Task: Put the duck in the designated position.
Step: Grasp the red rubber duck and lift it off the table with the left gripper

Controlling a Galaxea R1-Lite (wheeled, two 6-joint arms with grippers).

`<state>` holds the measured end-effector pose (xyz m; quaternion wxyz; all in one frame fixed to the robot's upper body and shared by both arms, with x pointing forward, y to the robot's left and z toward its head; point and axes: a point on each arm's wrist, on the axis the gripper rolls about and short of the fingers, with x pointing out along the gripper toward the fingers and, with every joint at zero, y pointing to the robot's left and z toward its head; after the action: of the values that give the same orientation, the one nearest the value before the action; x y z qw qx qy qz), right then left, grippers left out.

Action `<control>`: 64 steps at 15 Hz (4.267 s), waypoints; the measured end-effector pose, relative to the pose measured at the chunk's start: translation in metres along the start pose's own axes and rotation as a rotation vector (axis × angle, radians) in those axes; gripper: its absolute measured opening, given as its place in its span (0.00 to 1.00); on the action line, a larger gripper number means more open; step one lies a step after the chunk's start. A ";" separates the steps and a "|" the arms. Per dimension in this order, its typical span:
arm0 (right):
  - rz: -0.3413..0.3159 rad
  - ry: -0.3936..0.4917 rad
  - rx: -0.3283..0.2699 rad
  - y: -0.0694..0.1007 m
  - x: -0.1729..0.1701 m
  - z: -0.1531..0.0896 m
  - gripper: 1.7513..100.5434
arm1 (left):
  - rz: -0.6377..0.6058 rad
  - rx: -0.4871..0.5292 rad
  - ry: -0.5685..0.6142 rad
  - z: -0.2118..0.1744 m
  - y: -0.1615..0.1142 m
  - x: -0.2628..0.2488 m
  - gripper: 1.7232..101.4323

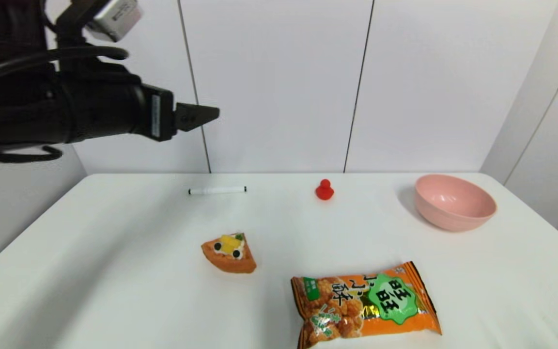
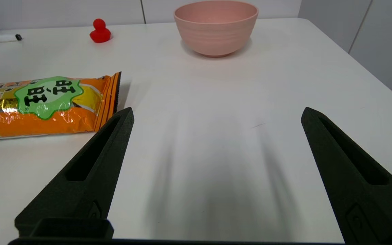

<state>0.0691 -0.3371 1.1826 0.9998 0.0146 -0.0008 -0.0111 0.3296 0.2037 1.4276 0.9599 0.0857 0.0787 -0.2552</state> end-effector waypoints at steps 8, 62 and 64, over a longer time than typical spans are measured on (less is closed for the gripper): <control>0.001 0.000 0.000 0.000 0.000 0.000 0.97 | -0.140 0.018 -0.047 0.006 -0.061 0.146 0.96; 0.000 0.000 0.000 0.000 0.000 0.000 0.97 | -0.134 -0.026 0.089 -0.168 -0.133 0.301 0.36; 0.000 0.000 0.000 0.000 0.000 0.000 0.97 | -0.135 -0.024 0.070 -0.155 -0.131 0.294 0.36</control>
<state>0.0691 -0.3371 1.1826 0.9998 0.0144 -0.0008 -0.0108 0.4990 -0.0167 1.2032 0.9380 0.0778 0.1208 -0.3153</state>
